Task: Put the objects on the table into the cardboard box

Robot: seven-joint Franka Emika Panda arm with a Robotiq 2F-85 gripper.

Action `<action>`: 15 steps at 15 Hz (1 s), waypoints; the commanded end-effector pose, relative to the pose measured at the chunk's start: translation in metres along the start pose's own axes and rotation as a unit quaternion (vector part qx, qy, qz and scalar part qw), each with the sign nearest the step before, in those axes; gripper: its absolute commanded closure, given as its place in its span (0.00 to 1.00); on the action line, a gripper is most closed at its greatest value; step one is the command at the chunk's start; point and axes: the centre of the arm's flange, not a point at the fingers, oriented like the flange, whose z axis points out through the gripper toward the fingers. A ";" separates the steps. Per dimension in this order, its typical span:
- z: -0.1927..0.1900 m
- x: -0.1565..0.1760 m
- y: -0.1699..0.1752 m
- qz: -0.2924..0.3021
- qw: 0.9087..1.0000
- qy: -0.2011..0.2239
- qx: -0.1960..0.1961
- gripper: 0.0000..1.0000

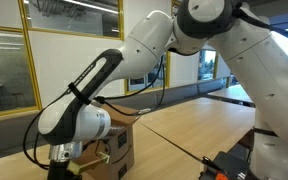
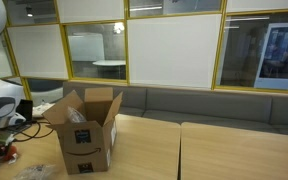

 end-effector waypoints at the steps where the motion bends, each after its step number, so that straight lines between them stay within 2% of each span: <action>1: -0.005 0.012 0.023 0.029 0.997 0.049 -0.055 0.00; 4: -0.010 0.019 0.048 0.046 0.988 0.087 -0.118 0.00; 8: -0.002 0.020 0.068 0.063 0.980 0.092 -0.162 0.00; 10: 0.001 0.020 0.071 0.045 0.983 0.079 -0.161 0.00; 13: 0.002 0.015 0.073 -0.043 0.989 0.058 -0.128 0.00; 15: 0.000 0.013 0.072 -0.095 0.988 0.054 -0.114 0.00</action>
